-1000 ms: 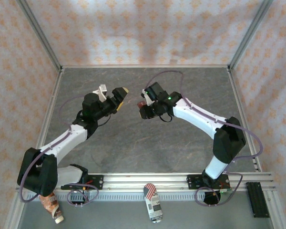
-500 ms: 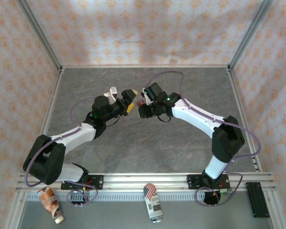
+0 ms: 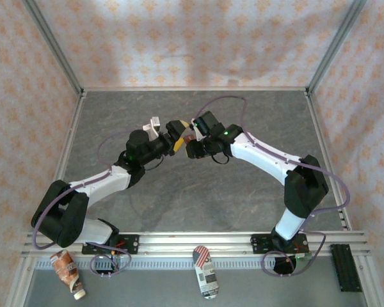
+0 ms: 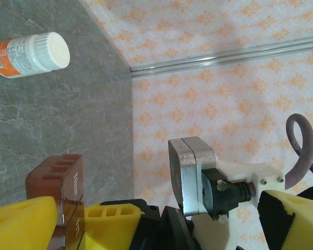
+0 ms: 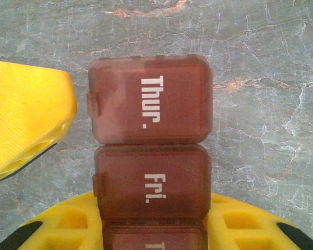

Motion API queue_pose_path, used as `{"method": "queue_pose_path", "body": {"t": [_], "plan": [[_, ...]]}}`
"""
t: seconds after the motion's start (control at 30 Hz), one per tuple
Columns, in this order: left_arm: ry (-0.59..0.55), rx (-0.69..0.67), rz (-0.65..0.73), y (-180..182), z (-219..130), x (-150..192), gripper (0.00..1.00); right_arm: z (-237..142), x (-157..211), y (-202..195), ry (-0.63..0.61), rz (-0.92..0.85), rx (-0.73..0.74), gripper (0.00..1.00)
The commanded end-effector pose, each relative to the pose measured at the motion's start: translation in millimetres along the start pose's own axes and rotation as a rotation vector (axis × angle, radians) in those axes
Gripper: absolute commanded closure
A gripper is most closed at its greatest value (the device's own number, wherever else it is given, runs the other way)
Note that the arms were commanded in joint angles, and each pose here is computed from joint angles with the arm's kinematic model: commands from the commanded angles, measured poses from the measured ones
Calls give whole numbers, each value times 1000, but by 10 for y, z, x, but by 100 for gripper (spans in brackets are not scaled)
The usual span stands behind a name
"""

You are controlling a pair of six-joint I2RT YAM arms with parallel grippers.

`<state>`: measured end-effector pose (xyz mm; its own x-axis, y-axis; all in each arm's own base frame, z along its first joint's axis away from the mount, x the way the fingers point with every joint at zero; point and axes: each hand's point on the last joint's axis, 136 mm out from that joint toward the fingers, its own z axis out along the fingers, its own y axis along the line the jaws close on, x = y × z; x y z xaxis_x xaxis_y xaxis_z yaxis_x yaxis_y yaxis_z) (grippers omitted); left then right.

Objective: Sort the pills into containers

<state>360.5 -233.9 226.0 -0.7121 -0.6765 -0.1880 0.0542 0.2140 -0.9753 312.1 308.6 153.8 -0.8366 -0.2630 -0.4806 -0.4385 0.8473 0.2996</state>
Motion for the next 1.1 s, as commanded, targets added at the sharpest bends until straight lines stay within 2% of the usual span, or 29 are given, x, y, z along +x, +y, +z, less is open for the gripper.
{"method": "queue_pose_path", "body": {"t": [0.0, 0.47, 0.87, 1.07], "plan": [[-26, 42, 11, -114, -15, -32, 0, 51, -48, -36, -17, 15, 12, 77], [-13, 45, 12, -132, 83, 12, 0, 83, -27, -33, -9, 21, 6, 77], [-38, 120, 34, -548, 5, -57, 1, 277, 104, -113, 27, 34, 22, 78], [-82, -13, 74, -307, -109, -91, 0, 195, 89, -143, 0, 34, 36, 78]]}}
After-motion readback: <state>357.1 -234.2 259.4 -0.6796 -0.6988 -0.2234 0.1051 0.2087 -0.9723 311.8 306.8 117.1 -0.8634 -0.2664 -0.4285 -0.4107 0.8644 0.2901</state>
